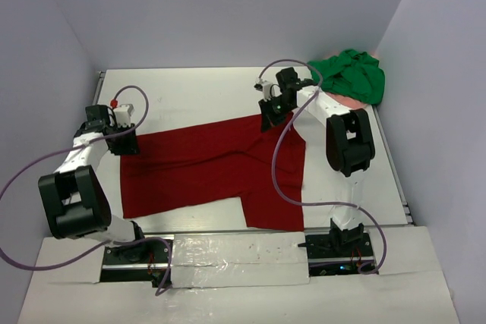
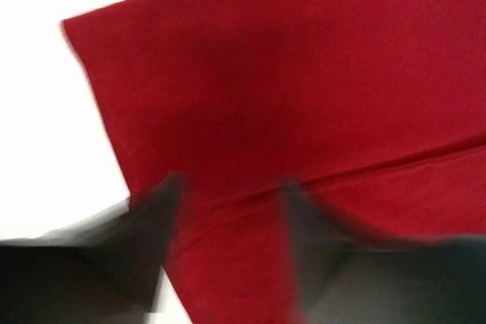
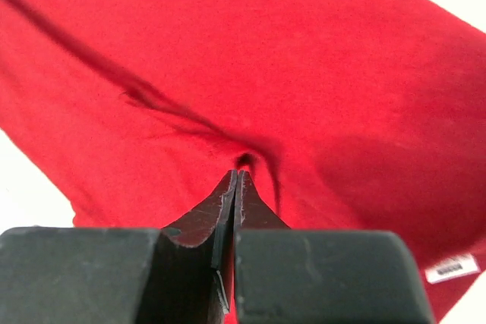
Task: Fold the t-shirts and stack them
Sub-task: Fold the tshirt
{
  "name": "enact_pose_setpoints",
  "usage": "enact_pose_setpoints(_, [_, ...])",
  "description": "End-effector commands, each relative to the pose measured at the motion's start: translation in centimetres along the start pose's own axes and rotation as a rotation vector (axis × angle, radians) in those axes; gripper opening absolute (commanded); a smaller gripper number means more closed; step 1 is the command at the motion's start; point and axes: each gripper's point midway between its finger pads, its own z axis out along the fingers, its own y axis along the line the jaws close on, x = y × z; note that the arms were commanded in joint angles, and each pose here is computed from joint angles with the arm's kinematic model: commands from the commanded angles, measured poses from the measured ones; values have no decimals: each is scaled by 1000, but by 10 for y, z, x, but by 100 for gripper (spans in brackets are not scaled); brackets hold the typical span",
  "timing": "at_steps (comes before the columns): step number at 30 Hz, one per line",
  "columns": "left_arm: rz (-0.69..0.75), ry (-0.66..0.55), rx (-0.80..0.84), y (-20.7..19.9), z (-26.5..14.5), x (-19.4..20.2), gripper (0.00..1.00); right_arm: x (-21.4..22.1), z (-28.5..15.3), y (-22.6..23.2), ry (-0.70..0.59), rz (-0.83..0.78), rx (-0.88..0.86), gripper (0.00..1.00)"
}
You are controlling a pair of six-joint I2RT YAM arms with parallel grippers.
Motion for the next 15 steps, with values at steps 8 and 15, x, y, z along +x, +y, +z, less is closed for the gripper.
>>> enact_pose_setpoints(8, [32, -66, 248, -35, 21, -52, 0, -31, -37, -5, -116, -89, 199, 0])
enact_pose_setpoints(15, [50, 39, 290, -54, 48, -31, 0, -33, -76, 3, -170, -115, 277, 0])
